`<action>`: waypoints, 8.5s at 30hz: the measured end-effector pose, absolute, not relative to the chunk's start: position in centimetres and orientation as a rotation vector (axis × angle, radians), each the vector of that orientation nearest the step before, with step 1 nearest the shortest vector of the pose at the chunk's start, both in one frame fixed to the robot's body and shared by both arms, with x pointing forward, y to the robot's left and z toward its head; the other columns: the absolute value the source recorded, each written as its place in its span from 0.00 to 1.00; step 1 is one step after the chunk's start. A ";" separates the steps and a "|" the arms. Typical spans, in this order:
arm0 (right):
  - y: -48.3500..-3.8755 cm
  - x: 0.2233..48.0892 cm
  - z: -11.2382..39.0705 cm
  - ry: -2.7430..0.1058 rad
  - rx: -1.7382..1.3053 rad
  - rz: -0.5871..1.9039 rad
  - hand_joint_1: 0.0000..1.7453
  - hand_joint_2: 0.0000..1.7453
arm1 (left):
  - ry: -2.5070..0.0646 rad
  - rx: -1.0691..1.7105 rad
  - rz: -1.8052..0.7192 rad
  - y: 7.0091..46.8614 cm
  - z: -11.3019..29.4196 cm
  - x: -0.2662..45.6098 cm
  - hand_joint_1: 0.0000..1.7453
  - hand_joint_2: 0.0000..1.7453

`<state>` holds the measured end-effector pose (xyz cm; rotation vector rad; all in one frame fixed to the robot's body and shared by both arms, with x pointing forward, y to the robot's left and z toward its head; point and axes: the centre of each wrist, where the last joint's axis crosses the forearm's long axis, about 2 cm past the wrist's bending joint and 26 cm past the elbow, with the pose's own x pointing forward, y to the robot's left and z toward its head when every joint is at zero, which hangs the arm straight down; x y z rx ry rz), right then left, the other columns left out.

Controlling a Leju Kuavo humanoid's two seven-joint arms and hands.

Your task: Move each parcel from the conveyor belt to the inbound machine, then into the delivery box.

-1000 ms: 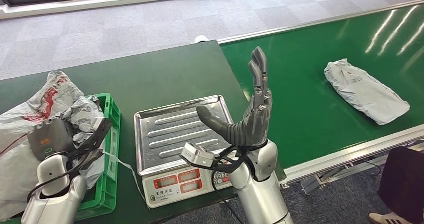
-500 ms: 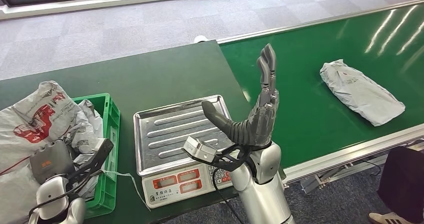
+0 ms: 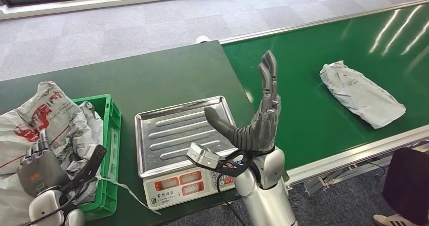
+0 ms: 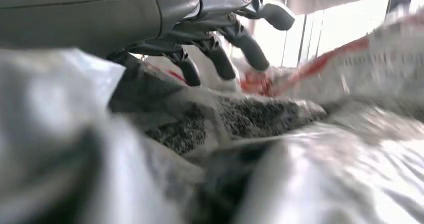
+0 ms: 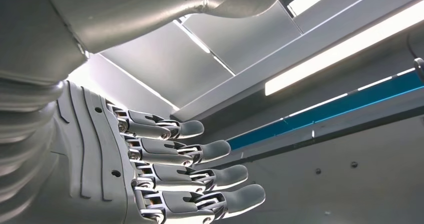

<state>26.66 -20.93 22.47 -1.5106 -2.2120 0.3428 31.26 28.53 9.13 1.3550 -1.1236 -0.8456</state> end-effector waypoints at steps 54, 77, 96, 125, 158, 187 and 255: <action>-26.8 31.3 19.4 -1.600 -1.721 0.242 0.00 1.00 | -2.472 0.386 0.030 24.4 17.7 26.0 0.00 1.00; -37.8 40.7 14.6 -1.005 -1.817 0.646 0.00 1.00 | -2.580 -0.617 -0.037 19.8 21.4 22.7 0.00 1.00; -40.7 41.4 13.6 -0.620 -1.704 0.770 0.00 1.00 | -2.580 -0.533 0.012 22.9 20.6 22.5 0.00 1.00; -38.7 42.0 13.3 -0.513 -1.611 0.785 0.00 1.00 | -2.573 -0.424 -0.012 23.8 20.3 22.3 0.00 1.00; -39.2 39.8 10.0 -0.246 -1.360 0.847 0.00 1.00 | -2.559 -0.368 -0.003 24.0 19.9 22.4 0.00 1.00; -38.8 39.6 9.7 -0.240 -1.340 0.854 0.00 1.00 | -2.559 -0.335 -0.005 24.2 19.9 22.3 0.00 1.00; -43.7 34.6 5.6 -0.034 -1.019 0.884 1.00 1.00 | -2.521 -0.417 0.021 21.2 19.4 23.9 0.00 1.00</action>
